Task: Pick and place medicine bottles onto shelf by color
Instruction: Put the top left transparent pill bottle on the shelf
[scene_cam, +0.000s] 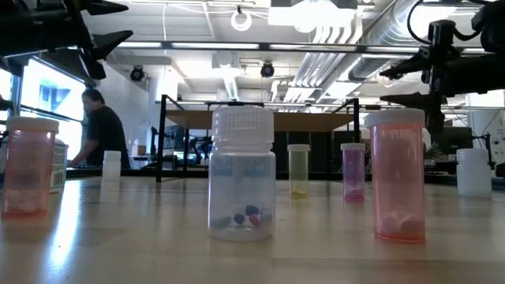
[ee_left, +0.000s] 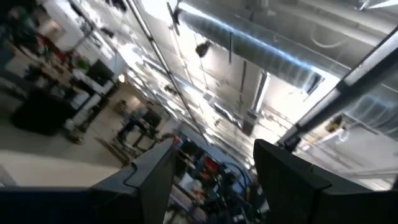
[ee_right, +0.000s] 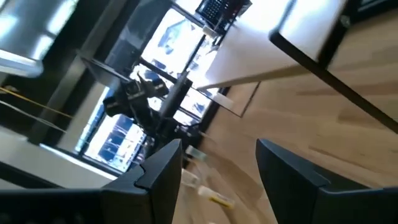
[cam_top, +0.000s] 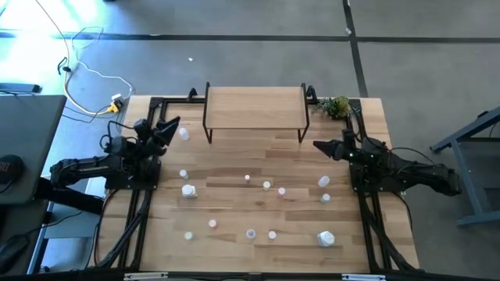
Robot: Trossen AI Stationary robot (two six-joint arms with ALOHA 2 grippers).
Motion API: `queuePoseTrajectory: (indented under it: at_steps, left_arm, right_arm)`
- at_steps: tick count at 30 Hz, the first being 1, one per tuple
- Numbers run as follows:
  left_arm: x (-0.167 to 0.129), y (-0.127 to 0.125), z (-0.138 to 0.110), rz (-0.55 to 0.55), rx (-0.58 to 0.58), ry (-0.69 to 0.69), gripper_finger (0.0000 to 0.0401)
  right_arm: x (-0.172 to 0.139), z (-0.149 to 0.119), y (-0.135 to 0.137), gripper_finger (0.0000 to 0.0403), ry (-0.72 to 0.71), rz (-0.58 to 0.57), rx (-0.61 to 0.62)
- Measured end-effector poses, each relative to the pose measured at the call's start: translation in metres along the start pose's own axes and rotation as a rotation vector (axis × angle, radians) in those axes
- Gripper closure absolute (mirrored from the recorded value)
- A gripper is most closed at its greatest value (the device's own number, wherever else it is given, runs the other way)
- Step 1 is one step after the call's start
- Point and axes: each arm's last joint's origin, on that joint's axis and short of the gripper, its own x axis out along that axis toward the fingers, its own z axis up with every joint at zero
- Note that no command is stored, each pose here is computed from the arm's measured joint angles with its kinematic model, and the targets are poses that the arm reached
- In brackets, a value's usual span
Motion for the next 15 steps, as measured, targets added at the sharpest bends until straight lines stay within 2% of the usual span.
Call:
queuePoseTrajectory:
  at_steps: [6,11,15]
  left_arm:
    - [0.010,-0.022,0.030,-0.015,0.205,-0.049,0.0194]
    - [0.027,-0.038,0.048,0.087,0.418,0.108,0.0195]
    - [0.041,-0.051,0.061,0.196,0.516,0.259,0.0195]
  right_arm:
    - [-0.002,0.009,0.011,0.0206,-0.072,0.009,-0.008]
    - [-0.007,0.023,0.030,0.0206,-0.151,0.034,-0.076]
    - [-0.014,0.039,0.052,0.0206,-0.217,0.077,-0.154]
